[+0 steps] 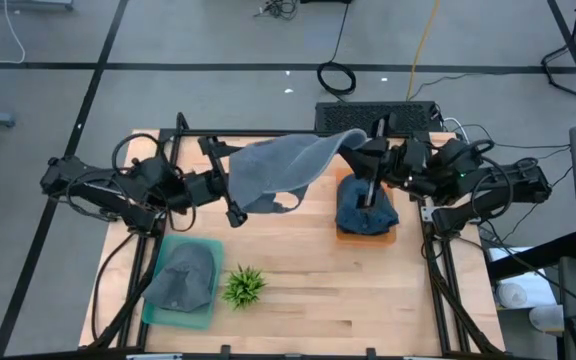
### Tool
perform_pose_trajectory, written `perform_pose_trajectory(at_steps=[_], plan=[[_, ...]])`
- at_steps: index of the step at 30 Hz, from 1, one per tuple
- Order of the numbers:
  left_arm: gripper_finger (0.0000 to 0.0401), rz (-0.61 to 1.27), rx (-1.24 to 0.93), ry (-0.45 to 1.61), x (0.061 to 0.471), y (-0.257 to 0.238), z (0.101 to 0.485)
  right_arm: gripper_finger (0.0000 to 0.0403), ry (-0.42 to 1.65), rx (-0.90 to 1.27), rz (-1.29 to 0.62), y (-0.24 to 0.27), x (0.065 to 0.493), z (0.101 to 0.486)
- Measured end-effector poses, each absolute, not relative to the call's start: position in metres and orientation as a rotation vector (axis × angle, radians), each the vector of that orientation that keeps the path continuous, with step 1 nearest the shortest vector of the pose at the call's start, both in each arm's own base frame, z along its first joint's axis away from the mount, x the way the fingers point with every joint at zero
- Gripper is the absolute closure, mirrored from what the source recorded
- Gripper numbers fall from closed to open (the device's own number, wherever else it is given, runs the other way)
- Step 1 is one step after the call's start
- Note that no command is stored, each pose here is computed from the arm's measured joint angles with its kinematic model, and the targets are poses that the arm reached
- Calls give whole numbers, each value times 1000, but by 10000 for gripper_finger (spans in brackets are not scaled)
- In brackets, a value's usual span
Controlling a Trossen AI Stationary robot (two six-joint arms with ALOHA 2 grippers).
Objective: Pick & Place hat
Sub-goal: Put the gray cap into the green bin
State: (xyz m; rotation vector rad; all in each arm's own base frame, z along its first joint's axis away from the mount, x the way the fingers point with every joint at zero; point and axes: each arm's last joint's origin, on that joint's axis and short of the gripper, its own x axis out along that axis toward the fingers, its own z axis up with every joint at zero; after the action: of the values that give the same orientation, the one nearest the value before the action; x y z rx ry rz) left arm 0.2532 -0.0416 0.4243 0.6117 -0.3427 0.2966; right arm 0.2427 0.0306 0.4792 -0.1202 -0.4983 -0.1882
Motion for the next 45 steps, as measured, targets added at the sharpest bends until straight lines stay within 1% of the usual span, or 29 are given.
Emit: perform_pose_trajectory(at_steps=[4,11,19,21,31,33,35,45], plan=[[27,339,640,-340,252,-45,426,403,-491,-76,-177,31,244,478],[27,395,659,-351,248,-48,429,403,-410,-26,-159,31,248,470],[27,521,678,-256,243,-57,429,403,-417,-12,-177,29,240,474],[27,522,690,-250,240,-63,430,403,-406,-8,-205,28,238,474],[30,437,679,-340,234,-75,434,403,-374,-15,-197,29,240,471],[47,442,670,-337,234,-74,434,403,-370,-17,-195,29,241,471],[79,452,661,-329,234,-74,434,403,-365,-23,-176,29,241,470],[306,440,635,-333,233,-78,434,397,-342,-30,-168,30,242,468]])
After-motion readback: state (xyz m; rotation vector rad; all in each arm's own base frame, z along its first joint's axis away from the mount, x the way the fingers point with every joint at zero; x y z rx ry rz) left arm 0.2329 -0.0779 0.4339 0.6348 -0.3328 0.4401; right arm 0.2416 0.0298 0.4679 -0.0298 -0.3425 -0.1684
